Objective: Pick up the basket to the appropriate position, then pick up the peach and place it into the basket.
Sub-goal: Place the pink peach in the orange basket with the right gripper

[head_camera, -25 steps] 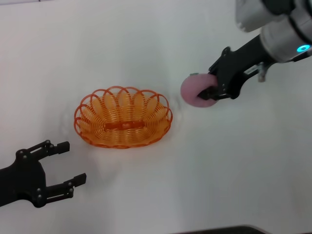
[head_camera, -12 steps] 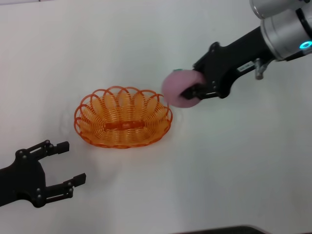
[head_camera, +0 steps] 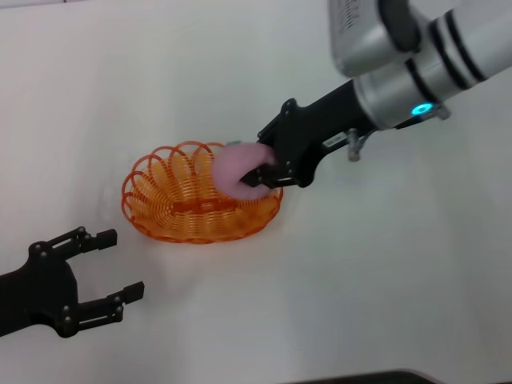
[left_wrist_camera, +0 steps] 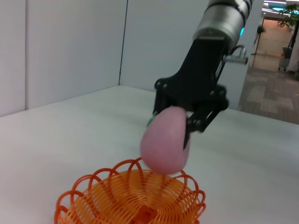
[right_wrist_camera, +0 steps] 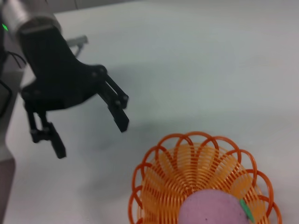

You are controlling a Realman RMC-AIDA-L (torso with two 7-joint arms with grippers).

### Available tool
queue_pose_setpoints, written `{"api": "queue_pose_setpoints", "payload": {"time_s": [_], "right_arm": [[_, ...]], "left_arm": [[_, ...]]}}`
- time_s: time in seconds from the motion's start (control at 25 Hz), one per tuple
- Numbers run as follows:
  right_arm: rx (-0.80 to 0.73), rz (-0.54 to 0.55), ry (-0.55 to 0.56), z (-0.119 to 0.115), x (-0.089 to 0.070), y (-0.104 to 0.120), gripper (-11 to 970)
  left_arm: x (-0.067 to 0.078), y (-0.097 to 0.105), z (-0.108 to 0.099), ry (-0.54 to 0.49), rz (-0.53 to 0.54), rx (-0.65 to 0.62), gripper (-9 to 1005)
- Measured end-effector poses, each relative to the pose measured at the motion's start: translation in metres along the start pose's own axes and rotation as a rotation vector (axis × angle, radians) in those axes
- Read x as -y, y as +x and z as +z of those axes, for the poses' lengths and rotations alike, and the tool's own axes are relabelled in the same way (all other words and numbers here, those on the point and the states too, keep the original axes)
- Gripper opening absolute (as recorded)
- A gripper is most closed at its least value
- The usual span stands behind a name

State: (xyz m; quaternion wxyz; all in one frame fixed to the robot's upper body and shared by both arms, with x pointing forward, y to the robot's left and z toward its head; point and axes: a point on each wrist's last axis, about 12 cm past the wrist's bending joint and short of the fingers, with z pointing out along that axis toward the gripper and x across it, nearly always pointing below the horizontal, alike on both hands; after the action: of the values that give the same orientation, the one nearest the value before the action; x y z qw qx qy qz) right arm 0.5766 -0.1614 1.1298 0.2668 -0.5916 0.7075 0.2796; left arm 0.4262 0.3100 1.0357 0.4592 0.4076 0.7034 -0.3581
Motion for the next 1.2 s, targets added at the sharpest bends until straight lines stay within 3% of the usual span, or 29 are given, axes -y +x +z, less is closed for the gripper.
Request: {"api": "queue_pose_setpoints", "payload": {"time_s": [0.28,0.92,1.16,1.2], "right_arm": [[-0.062,-0.009,0.004,0.026,0.002,0.003,347],[-0.053,-0.001,0.019,0.028,0.004,0.005,376],[-0.042,0.009,0.018,0.028,0.003,0.006,630],[-0.04,0.01,0.018,0.028,0.003,0.006,707]], "left_arm": [[0.0,0.0,0.0,0.0,0.0,0.0,829],[0.0,0.0,0.0,-0.001,-0.001,0.0,829],[0.0,0.0,0.0,0.001,-0.001,0.001,829],[0.0,0.0,0.0,0.001,-0.001,0.001,829]]}}
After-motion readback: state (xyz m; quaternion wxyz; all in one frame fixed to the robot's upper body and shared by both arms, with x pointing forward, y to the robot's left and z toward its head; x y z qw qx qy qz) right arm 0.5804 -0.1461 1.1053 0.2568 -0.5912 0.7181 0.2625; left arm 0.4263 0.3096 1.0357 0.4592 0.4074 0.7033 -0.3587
